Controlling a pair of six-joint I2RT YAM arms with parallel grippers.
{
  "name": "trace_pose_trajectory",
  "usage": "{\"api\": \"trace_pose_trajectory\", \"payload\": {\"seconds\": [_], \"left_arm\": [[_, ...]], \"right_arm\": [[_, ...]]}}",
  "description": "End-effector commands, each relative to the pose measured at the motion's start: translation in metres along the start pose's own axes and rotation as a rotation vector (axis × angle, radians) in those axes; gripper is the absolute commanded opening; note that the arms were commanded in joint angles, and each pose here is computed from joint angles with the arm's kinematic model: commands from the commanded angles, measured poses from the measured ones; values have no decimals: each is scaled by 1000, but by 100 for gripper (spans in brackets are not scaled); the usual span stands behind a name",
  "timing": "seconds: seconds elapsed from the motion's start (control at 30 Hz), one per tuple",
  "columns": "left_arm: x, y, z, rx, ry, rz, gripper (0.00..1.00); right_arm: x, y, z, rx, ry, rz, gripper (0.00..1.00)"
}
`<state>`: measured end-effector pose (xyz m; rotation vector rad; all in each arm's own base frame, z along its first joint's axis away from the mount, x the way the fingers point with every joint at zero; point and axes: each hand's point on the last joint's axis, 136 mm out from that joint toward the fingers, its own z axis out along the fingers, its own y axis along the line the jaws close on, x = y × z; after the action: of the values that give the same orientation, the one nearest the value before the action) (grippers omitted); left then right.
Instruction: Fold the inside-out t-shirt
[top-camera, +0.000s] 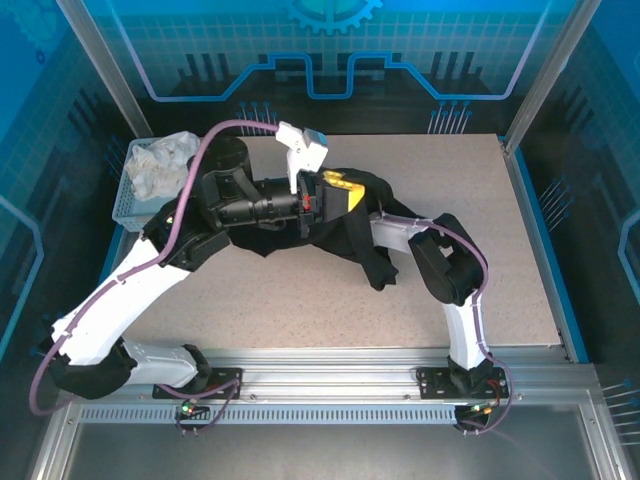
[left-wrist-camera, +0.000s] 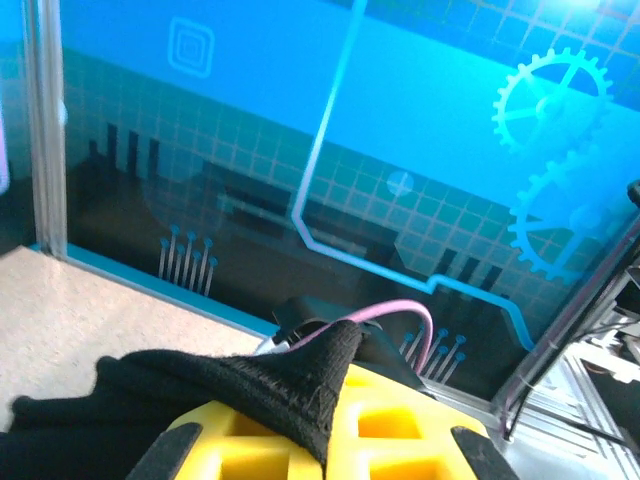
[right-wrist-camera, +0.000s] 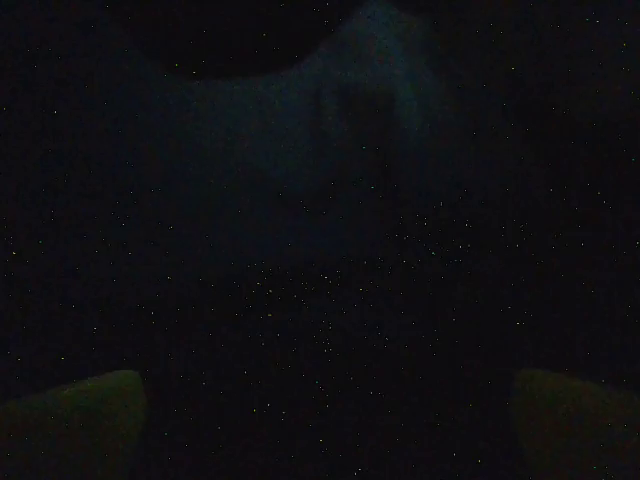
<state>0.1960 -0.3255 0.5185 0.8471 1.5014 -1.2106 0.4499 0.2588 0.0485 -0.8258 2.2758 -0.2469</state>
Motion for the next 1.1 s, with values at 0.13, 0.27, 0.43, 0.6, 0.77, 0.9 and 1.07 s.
{"api": "trace_pose_trajectory", "payload": {"seconds": [0.13,0.27,0.43,0.6,0.77,0.9,1.07], "left_arm": [[-58,17,-39,-246,-194,177,0],[-67,62,-54,-509,-231,241,0],[-66,136,-82,-767,-244,193,0],[-48,227,-130,-1031,-215,71,0],[-22,292,-165,-1197,-158,-8,0],[4,313,-146,-1138,-114,-77,0],[33,312,-79,-908,-46,-136,0]], "right_arm": [[42,15,13,-228,175,17,87],[53,26,12,-366,241,54,40],[33,21,-14,-413,155,88,0],[-1,12,-68,-483,-33,111,0],[-19,15,-114,-574,-193,111,0],[-42,24,-131,-633,-287,113,0],[-60,50,-118,-615,-253,46,0]]}}
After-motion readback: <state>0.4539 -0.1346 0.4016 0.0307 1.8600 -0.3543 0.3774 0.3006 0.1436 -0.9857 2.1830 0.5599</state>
